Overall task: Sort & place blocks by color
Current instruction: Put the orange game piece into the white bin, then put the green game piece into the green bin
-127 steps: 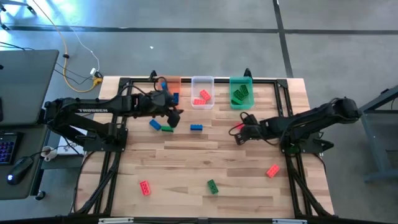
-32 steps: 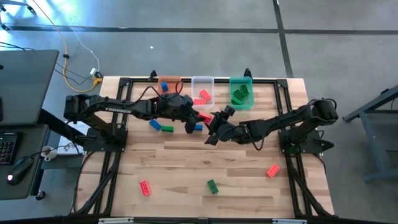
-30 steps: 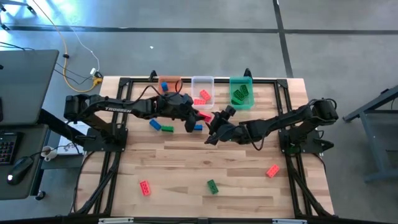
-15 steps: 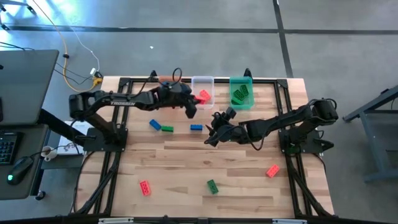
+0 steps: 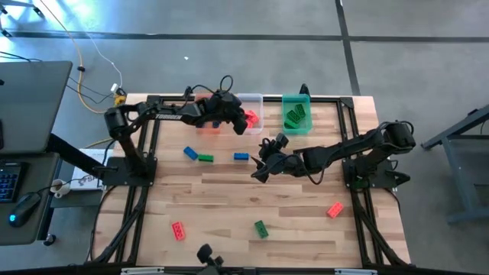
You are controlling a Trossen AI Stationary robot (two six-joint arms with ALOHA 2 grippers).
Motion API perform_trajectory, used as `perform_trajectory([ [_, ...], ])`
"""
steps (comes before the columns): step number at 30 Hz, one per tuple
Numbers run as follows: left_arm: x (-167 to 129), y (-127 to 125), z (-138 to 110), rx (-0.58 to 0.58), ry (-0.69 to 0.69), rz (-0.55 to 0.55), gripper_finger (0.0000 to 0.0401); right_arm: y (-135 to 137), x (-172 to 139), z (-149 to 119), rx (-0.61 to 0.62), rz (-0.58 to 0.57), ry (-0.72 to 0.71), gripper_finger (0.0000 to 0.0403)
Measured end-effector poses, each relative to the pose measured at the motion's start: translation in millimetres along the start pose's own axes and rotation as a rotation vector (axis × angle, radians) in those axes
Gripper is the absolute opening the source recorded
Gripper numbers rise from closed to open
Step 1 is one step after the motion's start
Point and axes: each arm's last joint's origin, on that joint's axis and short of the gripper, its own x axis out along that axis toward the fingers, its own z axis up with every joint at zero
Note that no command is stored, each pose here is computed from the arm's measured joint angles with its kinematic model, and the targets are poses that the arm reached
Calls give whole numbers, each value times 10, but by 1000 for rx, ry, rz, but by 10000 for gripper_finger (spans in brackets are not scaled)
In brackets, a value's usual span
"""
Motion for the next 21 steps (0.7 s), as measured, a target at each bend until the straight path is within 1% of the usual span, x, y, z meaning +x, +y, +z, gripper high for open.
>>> perform_trajectory([
  [4, 62, 36, 68, 40, 27, 13, 79, 1, 0, 0, 0, 3, 1, 245],
  [9, 61, 65, 165, 46, 28, 33, 103, 1, 0, -1, 0, 3, 1, 245],
  [16, 60, 62, 181, 97, 26, 33, 156, 4, 0, -2, 15, 13, 5, 245],
  [21, 59, 59, 181, 97, 26, 32, 202, 10, 0, -8, 13, 38, 17, 245],
])
